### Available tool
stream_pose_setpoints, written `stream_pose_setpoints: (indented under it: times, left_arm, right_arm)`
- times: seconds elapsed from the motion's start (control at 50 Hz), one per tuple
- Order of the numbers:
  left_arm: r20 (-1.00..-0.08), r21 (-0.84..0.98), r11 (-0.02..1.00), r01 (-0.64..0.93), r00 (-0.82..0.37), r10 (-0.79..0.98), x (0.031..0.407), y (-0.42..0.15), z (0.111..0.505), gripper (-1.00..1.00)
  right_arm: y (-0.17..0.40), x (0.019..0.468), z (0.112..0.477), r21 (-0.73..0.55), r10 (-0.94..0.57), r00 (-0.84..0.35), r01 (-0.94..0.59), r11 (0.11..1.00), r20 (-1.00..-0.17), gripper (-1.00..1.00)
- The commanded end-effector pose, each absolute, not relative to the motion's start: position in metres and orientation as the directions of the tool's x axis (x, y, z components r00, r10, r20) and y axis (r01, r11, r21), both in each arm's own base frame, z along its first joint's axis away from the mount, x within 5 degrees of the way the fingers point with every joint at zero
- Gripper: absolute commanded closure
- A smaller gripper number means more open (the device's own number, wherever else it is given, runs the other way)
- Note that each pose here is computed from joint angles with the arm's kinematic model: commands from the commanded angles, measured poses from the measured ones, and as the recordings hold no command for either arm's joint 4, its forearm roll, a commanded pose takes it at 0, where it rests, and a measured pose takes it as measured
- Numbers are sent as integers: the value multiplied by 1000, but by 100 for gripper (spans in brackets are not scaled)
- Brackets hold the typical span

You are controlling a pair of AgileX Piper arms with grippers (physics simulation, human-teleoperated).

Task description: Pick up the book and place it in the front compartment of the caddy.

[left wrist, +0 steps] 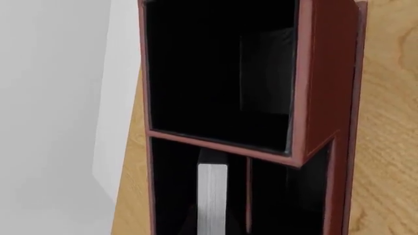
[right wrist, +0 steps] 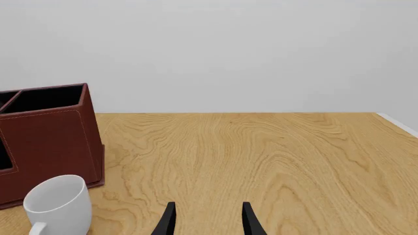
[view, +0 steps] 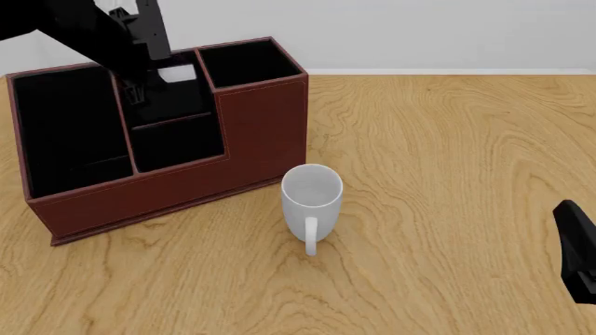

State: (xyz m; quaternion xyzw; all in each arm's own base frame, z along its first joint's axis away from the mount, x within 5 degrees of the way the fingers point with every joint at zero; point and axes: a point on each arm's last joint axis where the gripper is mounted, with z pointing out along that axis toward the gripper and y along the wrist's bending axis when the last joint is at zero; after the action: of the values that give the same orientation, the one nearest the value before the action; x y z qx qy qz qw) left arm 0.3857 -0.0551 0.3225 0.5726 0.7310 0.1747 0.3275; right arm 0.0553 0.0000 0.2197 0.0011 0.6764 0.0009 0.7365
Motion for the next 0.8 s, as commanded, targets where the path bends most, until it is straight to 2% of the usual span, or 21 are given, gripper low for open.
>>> stream_pose_setpoints:
  times: [0.02,0.64,0.8]
  left_arm:
    - [-227,638,277,718,-168,959,399,-33,302,100]
    - [-186,669,273,691,-200,962,402,3,285,100]
    - [-185,699,271,662,-199,962,406,9,291,100]
  right_arm:
    - [0,55,220,3,3,85,0,1000,-996,-100]
    - [0,55,220,3,3,85,0,1000,-996,-100]
    - [0,55,220,3,3,85,0,1000,-996,-100]
